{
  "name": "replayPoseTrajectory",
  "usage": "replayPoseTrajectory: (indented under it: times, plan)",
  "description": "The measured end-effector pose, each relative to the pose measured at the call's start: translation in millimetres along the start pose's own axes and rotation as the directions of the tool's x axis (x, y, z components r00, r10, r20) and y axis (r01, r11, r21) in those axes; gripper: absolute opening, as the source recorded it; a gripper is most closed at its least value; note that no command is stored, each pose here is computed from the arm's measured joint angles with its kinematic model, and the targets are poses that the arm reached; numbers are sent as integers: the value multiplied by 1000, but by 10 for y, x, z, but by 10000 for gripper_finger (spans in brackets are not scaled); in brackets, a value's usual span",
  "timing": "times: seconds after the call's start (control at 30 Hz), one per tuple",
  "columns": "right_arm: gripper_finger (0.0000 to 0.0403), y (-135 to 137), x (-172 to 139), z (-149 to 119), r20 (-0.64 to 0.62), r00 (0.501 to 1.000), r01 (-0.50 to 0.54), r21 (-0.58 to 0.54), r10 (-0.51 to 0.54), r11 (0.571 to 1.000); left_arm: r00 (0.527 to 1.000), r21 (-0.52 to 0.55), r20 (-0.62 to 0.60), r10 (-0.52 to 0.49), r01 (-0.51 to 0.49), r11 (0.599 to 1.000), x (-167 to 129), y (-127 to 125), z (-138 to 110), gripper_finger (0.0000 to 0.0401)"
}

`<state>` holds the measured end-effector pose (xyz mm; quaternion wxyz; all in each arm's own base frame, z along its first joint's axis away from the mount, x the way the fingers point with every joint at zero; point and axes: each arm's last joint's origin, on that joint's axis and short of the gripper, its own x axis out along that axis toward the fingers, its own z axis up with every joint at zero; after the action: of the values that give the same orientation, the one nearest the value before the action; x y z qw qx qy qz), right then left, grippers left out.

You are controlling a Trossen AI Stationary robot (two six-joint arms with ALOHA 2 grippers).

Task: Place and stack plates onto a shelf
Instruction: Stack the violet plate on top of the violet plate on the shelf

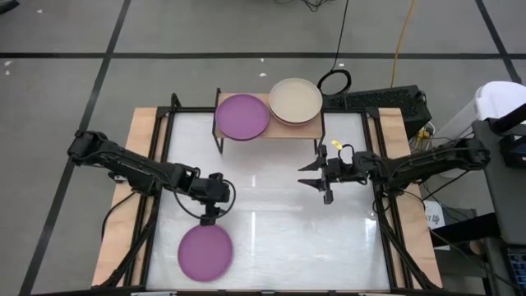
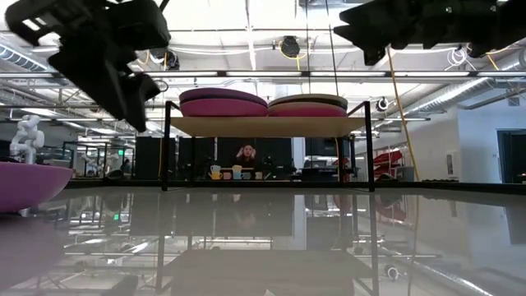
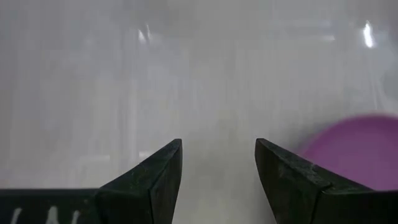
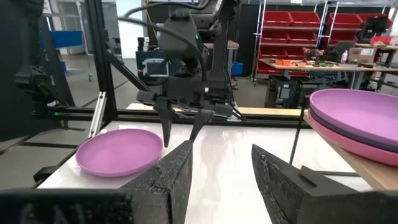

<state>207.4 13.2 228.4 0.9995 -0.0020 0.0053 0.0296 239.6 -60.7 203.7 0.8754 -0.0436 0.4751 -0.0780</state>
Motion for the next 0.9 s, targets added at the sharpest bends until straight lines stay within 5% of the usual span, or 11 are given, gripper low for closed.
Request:
replayPoseTrajectory:
  times: [0.47,0.9]
  plan:
    - [146,20,0,-3,-3,1000,-10,-7,10,1000,986,-29,-123,-109,106,994,9,-93,-114,207]
    - [146,13,0,-3,-3,1000,15,-11,-15,1000,943,2,-303,-135,143,990,435,-319,-289,207]
